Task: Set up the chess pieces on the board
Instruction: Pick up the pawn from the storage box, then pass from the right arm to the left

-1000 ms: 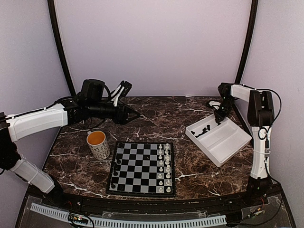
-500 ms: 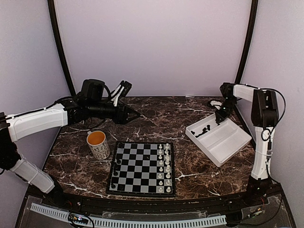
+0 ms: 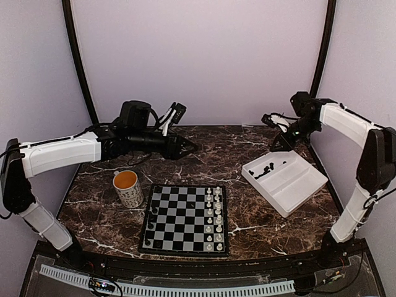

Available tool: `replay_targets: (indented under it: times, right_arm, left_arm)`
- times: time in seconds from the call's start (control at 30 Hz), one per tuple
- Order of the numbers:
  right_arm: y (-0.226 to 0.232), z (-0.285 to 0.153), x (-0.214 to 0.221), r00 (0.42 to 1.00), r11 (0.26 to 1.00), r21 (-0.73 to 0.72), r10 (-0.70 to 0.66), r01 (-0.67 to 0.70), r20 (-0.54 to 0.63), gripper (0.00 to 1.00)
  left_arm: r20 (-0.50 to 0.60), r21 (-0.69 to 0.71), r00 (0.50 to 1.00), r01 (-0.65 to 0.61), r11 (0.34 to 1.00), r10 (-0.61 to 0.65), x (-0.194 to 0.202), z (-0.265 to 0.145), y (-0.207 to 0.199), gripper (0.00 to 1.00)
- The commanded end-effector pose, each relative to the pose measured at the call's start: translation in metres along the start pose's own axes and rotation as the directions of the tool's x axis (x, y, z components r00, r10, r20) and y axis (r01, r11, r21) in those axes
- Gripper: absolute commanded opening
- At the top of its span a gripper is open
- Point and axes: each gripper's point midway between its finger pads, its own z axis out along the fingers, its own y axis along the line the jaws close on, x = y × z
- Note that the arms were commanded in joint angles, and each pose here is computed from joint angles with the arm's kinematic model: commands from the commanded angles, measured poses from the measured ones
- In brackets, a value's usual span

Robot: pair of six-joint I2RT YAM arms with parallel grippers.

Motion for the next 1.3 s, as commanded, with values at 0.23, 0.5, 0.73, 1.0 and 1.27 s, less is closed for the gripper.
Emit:
replay_targets:
  times: [0.23, 0.5, 0.73, 1.0, 1.27]
  right_arm:
    - [0.159, -0.024, -0.068, 0.937, 0.917, -0.247, -0.255, 0.313, 0.24, 0.08]
    - [0.197, -0.023, -0.086, 0.907, 0.883, -0.261, -0.32, 0.391, 0.275, 0.09]
    - [0.208, -0.022, -0.099, 0.897, 0.87, -0.265, -0.344, 0.416, 0.277, 0.09]
    - [0.216, -0.015, -0.102, 0.893, 0.863, -0.263, -0.367, 0.432, 0.261, 0.1]
    - [0.22, -0.016, -0.1, 0.89, 0.859, -0.262, -0.378, 0.441, 0.256, 0.1]
  left_arm:
    - [0.004, 0.284, 0.943, 0.319, 0.904, -0.334, -0.03, 0.054, -0.048, 0.49]
    - [-0.04, 0.411, 0.908, 0.395, 0.822, -0.416, -0.037, 0.068, -0.069, 0.47]
    - [-0.08, 0.429, 0.903, 0.414, 0.803, -0.422, -0.031, 0.076, -0.075, 0.43]
    - [-0.1, 0.44, 0.902, 0.419, 0.794, -0.421, -0.027, 0.078, -0.077, 0.32]
    - [-0.098, 0.446, 0.903, 0.416, 0.792, -0.419, -0.027, 0.077, -0.079, 0.19]
